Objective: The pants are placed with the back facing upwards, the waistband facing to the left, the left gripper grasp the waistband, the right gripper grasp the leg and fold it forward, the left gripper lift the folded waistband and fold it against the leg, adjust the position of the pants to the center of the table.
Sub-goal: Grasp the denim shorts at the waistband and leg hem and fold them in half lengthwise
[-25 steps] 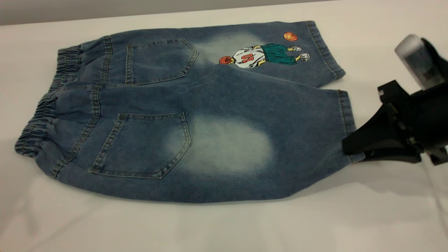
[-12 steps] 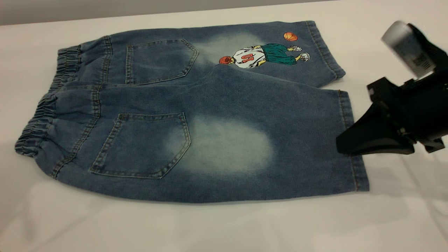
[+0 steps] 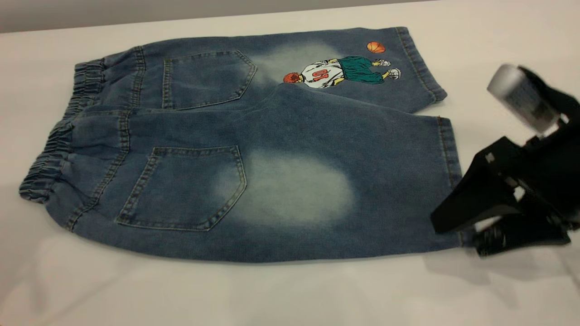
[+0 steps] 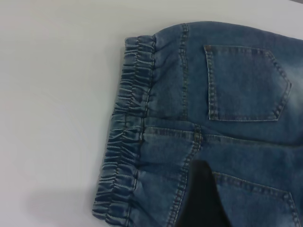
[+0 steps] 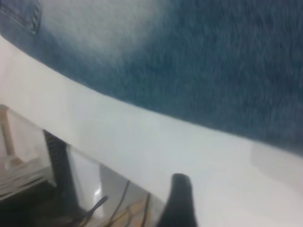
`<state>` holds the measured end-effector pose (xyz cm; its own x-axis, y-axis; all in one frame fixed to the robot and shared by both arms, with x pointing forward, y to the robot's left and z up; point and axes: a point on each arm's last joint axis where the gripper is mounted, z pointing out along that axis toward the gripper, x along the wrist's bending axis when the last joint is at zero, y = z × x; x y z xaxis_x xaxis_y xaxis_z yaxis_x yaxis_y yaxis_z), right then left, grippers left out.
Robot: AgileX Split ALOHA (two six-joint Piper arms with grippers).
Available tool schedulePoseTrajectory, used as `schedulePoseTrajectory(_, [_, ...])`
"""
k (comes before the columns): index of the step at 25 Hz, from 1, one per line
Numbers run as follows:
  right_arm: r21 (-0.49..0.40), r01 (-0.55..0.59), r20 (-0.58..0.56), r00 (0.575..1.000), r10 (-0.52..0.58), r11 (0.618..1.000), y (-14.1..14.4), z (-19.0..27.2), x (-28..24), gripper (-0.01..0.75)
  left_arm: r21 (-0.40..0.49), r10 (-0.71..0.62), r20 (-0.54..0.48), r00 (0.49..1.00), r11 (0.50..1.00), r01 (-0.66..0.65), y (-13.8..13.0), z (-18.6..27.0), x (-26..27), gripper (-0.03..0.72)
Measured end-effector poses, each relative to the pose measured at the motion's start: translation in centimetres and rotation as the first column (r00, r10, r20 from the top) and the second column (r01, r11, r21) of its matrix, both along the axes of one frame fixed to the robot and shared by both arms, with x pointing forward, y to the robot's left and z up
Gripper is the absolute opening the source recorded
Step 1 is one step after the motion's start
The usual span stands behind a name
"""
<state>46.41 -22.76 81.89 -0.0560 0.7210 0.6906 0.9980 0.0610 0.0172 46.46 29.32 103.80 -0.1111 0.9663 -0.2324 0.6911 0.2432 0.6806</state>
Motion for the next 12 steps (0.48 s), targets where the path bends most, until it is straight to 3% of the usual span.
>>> schedulePoseTrajectory(6, [0.043,-0.001,-0.090,0.996,0.005,0.999,0.3,-1.6,-0.8,0.571,-0.001,0.000,-0.003,1.000,1.000,0.000,0.0,0.0,0.0,0.454])
schedulePoseTrajectory(12, [0.060,0.015,0.002,1.000,-0.015,0.998,0.4,-2.0,0.6,0.557,-0.001,0.000,-0.003,1.000,1.000,0.000,0.0,0.0,0.0,0.454])
